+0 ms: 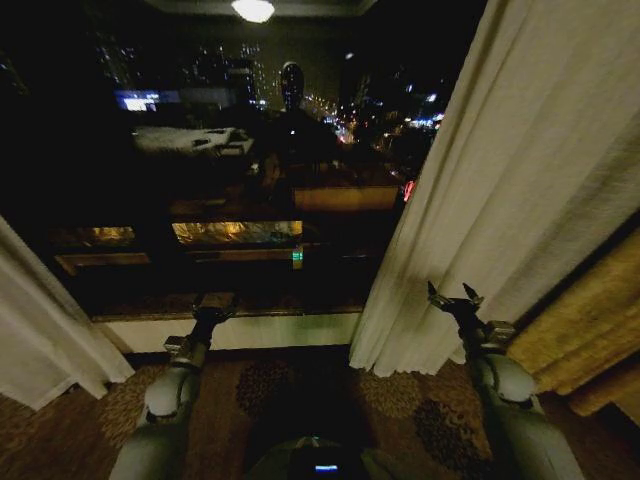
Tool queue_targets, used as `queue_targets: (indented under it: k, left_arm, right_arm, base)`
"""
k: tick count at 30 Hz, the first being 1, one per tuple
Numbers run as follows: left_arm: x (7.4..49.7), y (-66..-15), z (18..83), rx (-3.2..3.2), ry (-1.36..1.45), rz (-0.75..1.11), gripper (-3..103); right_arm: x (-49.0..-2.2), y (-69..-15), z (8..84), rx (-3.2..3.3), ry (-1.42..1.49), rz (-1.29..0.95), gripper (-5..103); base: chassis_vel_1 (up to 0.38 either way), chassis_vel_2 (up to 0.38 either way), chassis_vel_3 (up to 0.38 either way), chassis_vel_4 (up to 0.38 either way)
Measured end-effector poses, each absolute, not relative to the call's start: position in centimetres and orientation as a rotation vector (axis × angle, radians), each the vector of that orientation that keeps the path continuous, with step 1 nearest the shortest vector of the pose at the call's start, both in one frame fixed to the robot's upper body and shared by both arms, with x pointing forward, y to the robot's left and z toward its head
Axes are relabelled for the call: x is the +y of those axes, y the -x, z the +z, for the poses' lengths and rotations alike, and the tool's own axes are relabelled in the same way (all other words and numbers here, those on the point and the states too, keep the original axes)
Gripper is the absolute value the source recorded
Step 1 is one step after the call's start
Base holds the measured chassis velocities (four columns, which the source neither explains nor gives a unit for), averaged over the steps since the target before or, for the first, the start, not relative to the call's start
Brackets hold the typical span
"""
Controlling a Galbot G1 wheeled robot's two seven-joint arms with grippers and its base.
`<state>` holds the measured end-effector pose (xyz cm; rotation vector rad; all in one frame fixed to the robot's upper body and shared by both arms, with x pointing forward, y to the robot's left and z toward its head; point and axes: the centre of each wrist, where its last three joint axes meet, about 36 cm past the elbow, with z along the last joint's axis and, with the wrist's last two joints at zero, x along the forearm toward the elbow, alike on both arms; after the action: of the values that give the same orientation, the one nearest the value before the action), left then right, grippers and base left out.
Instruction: Open the curtains by pulling them apart, changing their state from closed to fully open.
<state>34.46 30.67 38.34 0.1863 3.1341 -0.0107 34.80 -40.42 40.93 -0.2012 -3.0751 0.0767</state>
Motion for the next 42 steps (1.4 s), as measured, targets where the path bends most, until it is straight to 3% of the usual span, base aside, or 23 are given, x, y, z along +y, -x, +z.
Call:
queue_targets:
  k: [17, 22, 42]
  left_arm:
    - [30.9, -34.3, 38.3, 3.117, -0.168, -0.018, 100]
    - [31.2, -34.1, 38.4, 3.116, -0.153, -0.016, 100]
    - [31.8, -33.0, 40.2, 3.117, -0.082, -0.018, 100]
  right_arm:
    - [-40.6, -35.1, 41.0, -3.074, 0.139, 0.068, 100]
    - [-40.4, -35.8, 41.5, -3.05, 0.027, -0.081, 100]
    - [-40.4, -46.0, 39.8, -3.012, 0.108, -0.225, 100]
  base:
    - [0.0, 0.0, 0.0, 0.0]
    - [0.0, 0.0, 0.0, 0.0]
    - [0.0, 0.0, 0.0, 0.0]
